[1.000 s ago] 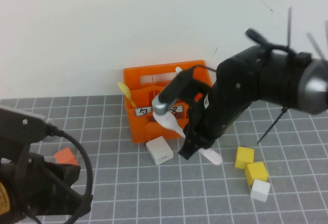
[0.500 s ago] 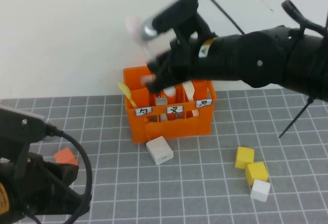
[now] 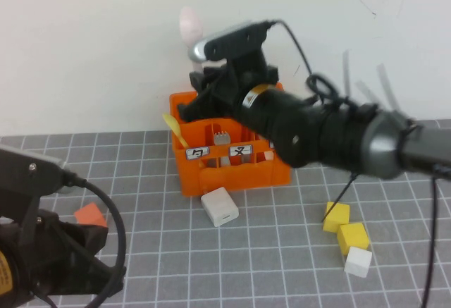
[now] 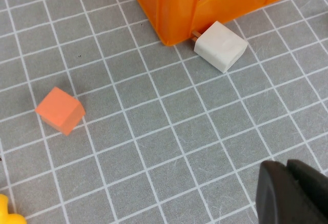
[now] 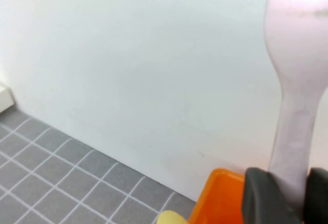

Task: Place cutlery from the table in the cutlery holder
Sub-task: Place the spoon on the box

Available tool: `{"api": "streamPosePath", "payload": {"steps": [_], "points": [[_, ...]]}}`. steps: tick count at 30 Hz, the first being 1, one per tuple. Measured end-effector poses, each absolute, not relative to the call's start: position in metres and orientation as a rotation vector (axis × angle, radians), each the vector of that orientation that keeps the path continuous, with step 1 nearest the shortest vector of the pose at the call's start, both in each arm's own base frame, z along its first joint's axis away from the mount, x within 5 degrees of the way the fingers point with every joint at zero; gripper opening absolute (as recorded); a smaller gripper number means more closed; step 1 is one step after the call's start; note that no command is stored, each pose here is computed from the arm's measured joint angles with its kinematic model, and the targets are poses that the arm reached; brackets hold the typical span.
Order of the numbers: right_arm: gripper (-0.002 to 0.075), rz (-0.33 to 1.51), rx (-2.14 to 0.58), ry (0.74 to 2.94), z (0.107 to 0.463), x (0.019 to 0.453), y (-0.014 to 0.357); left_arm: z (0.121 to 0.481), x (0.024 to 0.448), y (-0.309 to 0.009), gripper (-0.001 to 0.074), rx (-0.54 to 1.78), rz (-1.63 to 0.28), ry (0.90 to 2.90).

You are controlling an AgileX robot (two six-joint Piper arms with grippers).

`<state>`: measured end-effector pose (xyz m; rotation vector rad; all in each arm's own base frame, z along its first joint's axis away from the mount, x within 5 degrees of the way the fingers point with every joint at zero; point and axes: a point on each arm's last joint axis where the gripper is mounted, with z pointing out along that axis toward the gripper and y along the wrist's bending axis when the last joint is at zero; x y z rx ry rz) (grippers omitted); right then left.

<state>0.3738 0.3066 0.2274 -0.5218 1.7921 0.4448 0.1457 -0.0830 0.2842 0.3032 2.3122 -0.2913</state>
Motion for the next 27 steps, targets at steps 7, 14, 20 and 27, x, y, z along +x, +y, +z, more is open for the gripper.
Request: {"api": "streamPosePath", "payload": {"steps": [7, 14, 20, 27], "points": [[0.0151, 0.439, -0.488, 1.763, 0.187, 0.382, 0.316, 0.284, 0.146, -0.083, -0.0001, 0.306, -0.289, 2.308], [0.0151, 0.429, -0.514, 1.804, 0.151, 0.385, 0.319, 0.285, 0.146, -0.083, -0.0001, 0.314, -0.279, 2.301], [0.0228, 0.403, -0.694, 1.722, 0.15, 0.381, 0.325, 0.285, 0.147, -0.082, -0.0001, 0.317, -0.274, 2.299], [0.042, 0.411, -0.714, 1.695, 0.163, 0.379, 0.327, 0.285, 0.147, -0.082, -0.0001, 0.319, -0.271, 2.298]]}}
